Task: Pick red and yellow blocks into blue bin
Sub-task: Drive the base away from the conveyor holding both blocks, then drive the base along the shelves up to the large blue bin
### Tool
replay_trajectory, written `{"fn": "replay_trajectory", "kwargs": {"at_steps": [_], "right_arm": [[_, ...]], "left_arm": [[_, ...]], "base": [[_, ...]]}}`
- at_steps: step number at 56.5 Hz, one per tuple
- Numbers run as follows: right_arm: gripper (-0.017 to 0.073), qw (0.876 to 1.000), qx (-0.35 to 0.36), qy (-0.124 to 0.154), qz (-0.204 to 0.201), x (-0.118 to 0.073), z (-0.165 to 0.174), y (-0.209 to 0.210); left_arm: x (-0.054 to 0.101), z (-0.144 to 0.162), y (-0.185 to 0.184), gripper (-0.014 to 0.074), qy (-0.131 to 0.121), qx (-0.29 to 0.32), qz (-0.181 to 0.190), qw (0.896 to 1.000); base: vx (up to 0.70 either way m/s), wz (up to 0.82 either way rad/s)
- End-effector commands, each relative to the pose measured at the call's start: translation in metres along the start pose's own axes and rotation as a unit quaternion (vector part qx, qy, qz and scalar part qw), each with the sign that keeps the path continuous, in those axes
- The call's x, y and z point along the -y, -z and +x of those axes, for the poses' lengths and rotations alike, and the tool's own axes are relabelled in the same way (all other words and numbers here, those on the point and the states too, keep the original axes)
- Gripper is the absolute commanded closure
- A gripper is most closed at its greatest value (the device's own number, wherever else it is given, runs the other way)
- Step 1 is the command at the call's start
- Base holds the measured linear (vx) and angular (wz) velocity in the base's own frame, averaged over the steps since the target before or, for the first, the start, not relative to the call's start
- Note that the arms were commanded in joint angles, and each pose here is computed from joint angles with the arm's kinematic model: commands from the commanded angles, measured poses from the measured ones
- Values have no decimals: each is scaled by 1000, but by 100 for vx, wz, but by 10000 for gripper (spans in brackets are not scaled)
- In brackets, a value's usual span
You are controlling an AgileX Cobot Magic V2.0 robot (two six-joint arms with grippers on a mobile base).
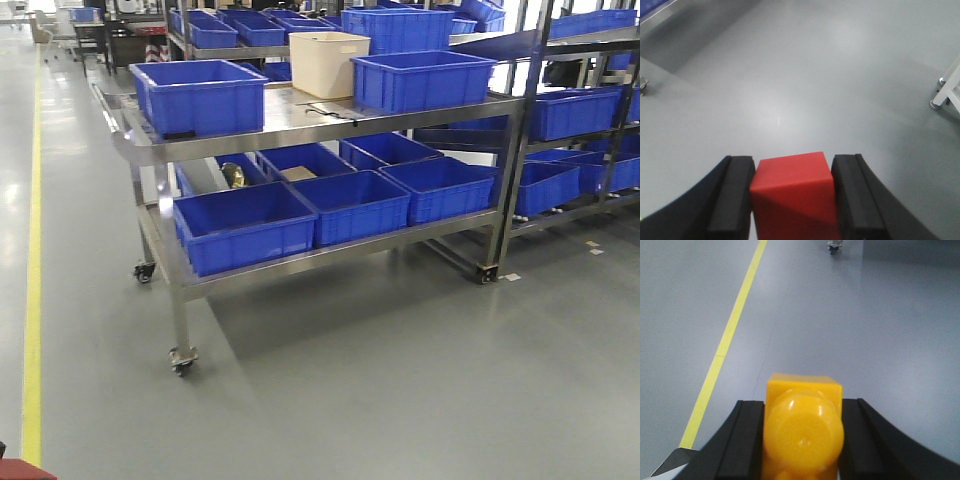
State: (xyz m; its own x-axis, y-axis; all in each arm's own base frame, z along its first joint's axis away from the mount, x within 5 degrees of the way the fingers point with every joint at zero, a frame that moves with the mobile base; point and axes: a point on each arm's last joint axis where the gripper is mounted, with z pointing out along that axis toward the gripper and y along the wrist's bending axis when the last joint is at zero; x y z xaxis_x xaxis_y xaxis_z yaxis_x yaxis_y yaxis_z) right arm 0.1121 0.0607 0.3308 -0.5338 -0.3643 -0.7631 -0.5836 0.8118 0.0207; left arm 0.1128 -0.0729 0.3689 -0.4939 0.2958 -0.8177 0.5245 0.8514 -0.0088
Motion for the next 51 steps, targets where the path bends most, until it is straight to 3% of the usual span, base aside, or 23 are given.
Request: {"fn": "replay_trajectory", "kwargs": {"at_steps": [1, 24, 51], "right_arm": [[263, 999, 44, 6, 9, 1, -12, 7], [263, 999, 44, 6, 9, 1, -12, 7], [263, 999, 44, 6, 9, 1, -12, 7]], "left_arm": [[1, -12, 7, 359, 0, 48, 4, 999], [1, -12, 7, 359, 0, 48, 4, 999], [1, -12, 7, 359, 0, 48, 4, 999]], "base": [[42, -19], [42, -28], [43, -52]]}}
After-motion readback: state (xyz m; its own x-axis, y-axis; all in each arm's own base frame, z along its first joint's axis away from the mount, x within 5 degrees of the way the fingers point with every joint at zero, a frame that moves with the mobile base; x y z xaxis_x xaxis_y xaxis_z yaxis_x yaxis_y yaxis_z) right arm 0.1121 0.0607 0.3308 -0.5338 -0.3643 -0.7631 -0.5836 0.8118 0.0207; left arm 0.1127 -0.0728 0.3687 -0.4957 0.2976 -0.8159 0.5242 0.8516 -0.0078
